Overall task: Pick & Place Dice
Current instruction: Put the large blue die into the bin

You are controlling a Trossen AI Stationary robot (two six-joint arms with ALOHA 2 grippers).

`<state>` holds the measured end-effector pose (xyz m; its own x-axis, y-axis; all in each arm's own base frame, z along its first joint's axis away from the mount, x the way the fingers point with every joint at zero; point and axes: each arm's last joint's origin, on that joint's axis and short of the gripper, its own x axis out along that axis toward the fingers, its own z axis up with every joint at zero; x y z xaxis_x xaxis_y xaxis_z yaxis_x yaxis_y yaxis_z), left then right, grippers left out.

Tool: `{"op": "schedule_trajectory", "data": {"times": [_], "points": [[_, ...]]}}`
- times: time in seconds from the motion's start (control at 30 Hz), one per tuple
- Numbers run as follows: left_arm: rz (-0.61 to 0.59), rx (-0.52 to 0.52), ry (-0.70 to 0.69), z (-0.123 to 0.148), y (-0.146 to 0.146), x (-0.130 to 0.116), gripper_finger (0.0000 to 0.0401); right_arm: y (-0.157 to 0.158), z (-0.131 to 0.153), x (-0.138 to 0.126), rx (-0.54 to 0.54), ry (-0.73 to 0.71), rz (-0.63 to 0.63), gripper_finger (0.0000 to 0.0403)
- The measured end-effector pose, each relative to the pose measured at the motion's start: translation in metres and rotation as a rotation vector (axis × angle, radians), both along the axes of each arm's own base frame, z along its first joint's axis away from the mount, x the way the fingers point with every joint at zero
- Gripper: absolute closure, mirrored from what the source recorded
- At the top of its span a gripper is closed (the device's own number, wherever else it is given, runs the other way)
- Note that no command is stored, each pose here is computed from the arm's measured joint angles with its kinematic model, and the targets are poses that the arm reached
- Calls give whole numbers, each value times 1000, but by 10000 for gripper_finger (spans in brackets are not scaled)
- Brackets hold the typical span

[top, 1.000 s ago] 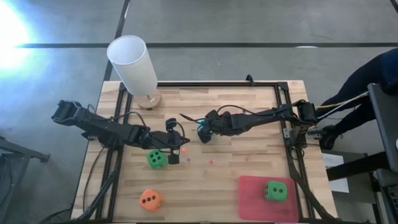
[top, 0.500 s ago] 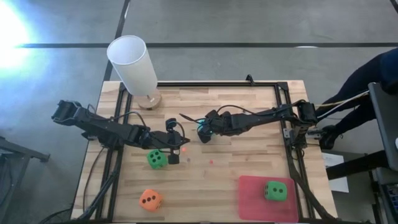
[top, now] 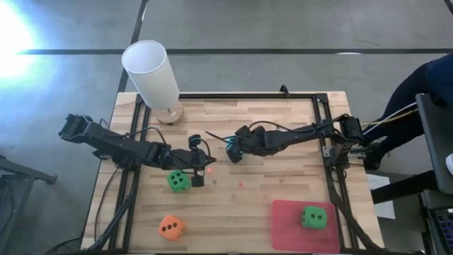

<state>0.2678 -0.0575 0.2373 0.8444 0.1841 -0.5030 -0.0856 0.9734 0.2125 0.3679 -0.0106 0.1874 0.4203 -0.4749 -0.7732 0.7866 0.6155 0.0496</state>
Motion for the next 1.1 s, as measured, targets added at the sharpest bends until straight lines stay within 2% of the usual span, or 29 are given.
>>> {"op": "schedule_trajectory", "data": {"times": [0.3, 0.53, 0.67, 1.1], "points": [[0, 0, 0, 0, 0, 0, 382, 8, 6, 1, -28, -15, 9, 3], [0, 0, 1, 0, 0, 0, 382, 9, 14, 6, -28, -18, 73, 3], [0, 0, 0, 0, 0, 0, 382, 10, 13, 5, -25, 11, 136, 3], [0, 0, 0, 0, 0, 0, 382, 10, 9, 3, -48, 44, 181, 3]]}}
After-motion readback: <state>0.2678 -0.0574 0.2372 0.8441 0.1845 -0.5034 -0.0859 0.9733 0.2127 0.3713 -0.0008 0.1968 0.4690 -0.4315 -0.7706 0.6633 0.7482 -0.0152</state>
